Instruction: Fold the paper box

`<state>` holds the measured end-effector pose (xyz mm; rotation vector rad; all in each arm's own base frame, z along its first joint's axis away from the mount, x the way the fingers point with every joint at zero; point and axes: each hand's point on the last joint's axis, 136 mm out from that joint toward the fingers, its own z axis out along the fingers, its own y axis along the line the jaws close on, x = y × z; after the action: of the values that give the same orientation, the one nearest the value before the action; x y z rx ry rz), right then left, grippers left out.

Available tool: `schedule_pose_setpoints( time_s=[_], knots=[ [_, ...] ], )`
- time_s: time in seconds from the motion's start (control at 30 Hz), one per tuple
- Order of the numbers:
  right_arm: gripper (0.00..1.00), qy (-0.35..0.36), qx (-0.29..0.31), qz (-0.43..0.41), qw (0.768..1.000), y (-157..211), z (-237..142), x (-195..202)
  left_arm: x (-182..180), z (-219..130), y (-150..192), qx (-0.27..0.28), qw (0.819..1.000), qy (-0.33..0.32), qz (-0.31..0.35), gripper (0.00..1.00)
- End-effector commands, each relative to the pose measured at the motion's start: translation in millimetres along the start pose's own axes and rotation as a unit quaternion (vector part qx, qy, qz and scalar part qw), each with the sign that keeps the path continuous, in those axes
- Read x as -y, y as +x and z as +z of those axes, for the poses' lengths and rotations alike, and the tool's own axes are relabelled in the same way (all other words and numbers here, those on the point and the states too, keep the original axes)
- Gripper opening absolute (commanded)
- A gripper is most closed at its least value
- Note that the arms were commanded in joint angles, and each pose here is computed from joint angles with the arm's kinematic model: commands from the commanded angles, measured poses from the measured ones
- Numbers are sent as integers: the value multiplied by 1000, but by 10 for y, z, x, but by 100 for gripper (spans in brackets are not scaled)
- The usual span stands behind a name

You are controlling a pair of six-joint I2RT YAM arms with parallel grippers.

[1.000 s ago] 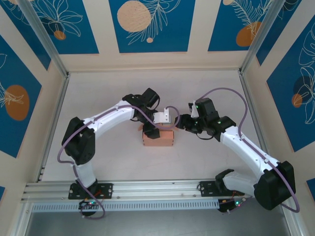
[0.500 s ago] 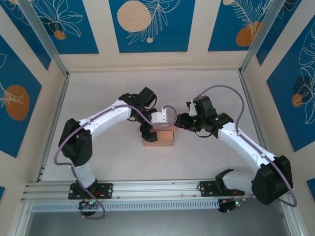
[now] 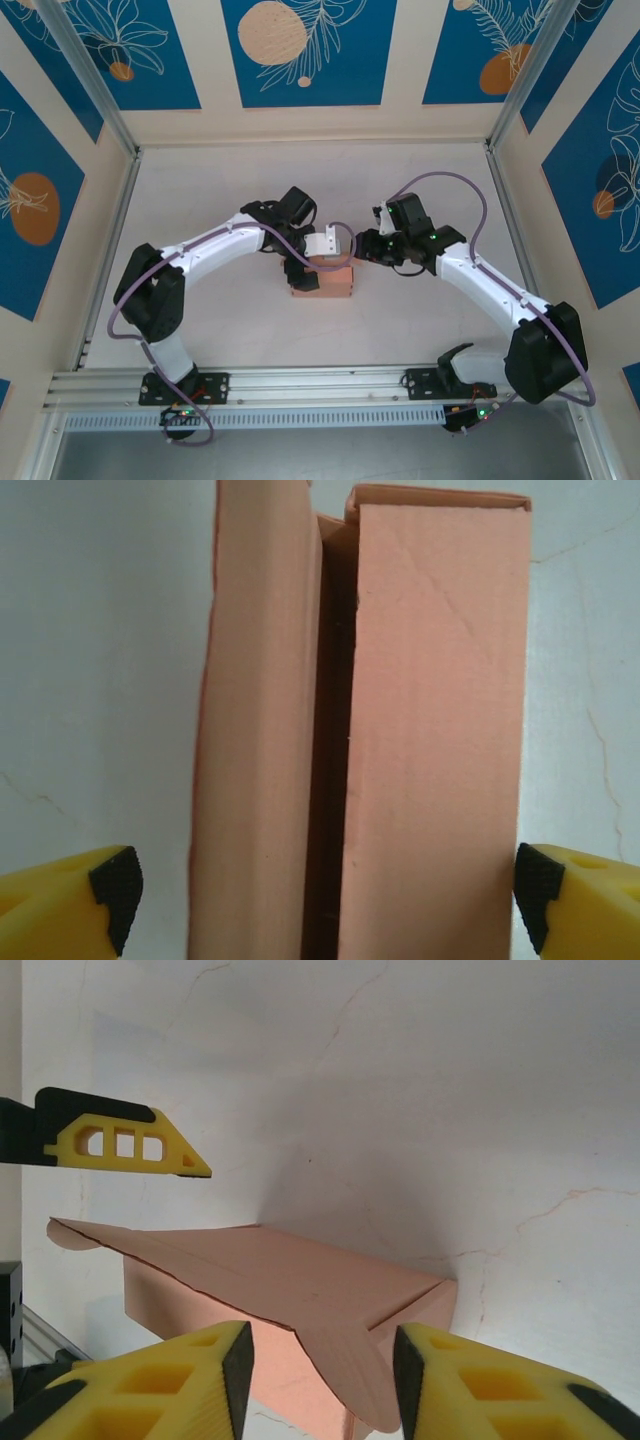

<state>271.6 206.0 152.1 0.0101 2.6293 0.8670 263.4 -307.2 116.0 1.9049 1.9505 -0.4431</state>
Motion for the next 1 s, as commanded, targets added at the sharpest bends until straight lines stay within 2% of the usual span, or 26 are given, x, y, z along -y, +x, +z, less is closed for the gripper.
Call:
schedule_pose_setpoints(
  time_s=[0.0,0.13,0.33,0.5,0.63,0.73,0.97],
  knots=[
    [40,-24,0,-17,1000,-42,-24,-195,-1,-6,-9,-1,1000,-15,3,84],
    [34,-13,-4,-3,1000,11,-25,-222,21,23,-12,0,1000,-14,2,76],
    [31,5,-1,16,1000,61,19,-180,34,43,-32,3,1000,-18,5,73],
    [31,9,10,10,1000,3,29,-167,40,42,-15,1,1000,-19,7,73],
    [31,-12,17,-35,999,-86,-132,-294,25,27,15,-9,1000,-25,11,73],
    [32,-5,15,-51,999,-132,-199,-257,16,21,28,-13,999,-28,14,68],
    [39,-11,-17,-80,997,-77,6,-206,-2,-2,16,-9,999,-33,19,61]
  ],
)
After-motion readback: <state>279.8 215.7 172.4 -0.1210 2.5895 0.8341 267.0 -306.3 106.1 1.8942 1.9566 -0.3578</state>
